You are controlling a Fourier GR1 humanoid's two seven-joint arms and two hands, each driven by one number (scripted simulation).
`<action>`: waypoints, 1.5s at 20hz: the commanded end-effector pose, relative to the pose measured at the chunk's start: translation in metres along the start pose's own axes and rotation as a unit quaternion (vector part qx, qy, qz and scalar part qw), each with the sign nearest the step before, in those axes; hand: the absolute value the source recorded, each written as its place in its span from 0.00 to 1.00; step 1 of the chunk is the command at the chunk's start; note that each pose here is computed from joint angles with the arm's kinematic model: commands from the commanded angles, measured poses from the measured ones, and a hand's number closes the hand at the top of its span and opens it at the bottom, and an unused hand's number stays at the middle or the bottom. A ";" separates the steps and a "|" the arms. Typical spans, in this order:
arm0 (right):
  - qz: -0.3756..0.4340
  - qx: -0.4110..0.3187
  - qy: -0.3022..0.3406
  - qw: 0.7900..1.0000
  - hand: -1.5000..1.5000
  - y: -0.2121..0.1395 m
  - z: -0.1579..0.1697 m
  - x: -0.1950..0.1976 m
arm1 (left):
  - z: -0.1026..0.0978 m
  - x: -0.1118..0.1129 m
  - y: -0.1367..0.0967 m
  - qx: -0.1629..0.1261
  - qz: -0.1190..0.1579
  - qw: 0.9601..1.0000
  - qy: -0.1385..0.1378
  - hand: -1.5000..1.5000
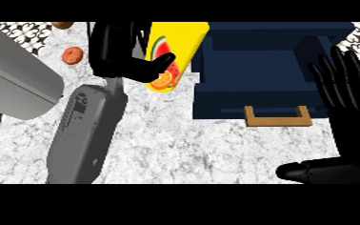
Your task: Pick up the cup, place it into the drawer and close the drawer
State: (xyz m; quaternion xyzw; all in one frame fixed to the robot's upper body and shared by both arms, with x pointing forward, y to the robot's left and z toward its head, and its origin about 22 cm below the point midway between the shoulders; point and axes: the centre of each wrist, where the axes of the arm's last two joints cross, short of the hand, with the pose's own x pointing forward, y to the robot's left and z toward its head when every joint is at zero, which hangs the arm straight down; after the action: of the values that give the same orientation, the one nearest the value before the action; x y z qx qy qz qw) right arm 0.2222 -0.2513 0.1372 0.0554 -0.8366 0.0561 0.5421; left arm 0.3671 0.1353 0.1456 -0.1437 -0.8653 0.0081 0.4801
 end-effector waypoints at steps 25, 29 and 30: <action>-0.008 0.013 -0.001 1.000 0.00 0.009 -0.010 -0.009 | -0.069 -0.045 -0.095 -0.011 -0.085 0.993 0.086 1.00; -0.002 0.007 -0.002 1.000 0.00 0.008 0.000 -0.009 | -0.068 -0.056 -0.092 -0.017 -0.095 0.989 0.114 1.00; -0.007 0.008 -0.009 1.000 0.00 0.001 -0.004 -0.007 | -0.058 -0.064 -0.091 -0.027 -0.096 0.988 0.116 1.00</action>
State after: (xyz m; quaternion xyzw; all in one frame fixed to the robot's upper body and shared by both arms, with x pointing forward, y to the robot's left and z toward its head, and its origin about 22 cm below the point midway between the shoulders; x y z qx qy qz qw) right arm 0.2294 -0.2509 0.1331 0.0618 -0.8381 0.0608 0.5387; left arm 0.4259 0.0254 0.1546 -0.0803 -0.8219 -0.0630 0.5604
